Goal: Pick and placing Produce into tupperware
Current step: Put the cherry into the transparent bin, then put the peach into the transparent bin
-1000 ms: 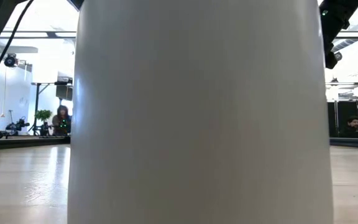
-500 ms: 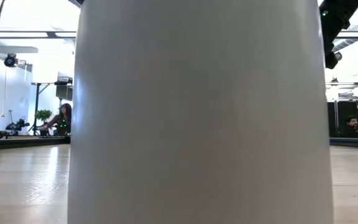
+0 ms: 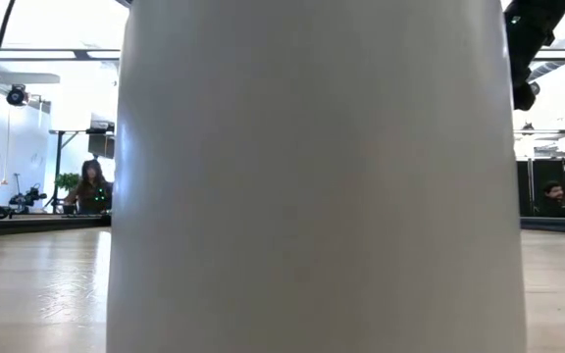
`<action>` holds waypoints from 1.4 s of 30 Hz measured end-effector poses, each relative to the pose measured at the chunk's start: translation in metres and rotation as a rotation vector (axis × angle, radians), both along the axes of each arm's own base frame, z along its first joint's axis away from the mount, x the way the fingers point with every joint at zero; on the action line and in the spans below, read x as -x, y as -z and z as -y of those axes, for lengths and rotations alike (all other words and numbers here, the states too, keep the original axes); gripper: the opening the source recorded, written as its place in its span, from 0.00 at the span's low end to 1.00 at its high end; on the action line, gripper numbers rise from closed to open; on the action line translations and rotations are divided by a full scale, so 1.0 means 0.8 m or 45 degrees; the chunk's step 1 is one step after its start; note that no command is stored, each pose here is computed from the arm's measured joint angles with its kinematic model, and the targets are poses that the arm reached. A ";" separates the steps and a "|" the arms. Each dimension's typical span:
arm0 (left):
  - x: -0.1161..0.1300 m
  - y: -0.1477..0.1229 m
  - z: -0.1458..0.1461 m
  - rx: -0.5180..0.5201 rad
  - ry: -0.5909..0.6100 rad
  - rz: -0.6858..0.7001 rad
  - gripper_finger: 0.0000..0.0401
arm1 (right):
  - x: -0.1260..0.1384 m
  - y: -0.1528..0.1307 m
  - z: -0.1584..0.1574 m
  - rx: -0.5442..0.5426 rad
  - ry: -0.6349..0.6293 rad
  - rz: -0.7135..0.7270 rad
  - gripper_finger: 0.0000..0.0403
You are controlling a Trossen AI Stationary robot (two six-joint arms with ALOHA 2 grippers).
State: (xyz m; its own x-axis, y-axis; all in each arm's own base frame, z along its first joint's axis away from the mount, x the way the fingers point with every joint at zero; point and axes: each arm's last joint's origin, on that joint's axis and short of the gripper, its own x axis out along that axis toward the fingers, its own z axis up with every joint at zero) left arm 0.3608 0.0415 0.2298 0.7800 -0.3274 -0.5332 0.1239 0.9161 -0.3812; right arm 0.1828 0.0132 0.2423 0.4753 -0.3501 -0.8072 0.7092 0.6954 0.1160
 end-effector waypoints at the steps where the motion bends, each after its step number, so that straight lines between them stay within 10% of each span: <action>1: -0.001 0.002 0.000 0.016 -0.008 -0.010 0.16 | 0.000 0.000 -0.001 -0.017 -0.009 -0.003 0.57; 9: -0.005 0.004 0.001 0.031 -0.124 -0.038 0.19 | 0.000 0.001 -0.002 -0.072 -0.026 -0.004 0.57; 21: -0.001 0.001 0.001 0.067 -0.260 -0.074 0.59 | 0.000 0.001 -0.002 -0.071 -0.027 0.000 0.57; 30: 0.037 0.000 0.001 -0.379 -0.125 -0.289 0.62 | 0.000 0.001 -0.002 -0.070 -0.028 -0.003 0.57; 42: 0.056 0.046 0.004 -0.617 0.075 -0.325 0.61 | 0.000 0.001 -0.001 -0.039 -0.010 -0.004 0.57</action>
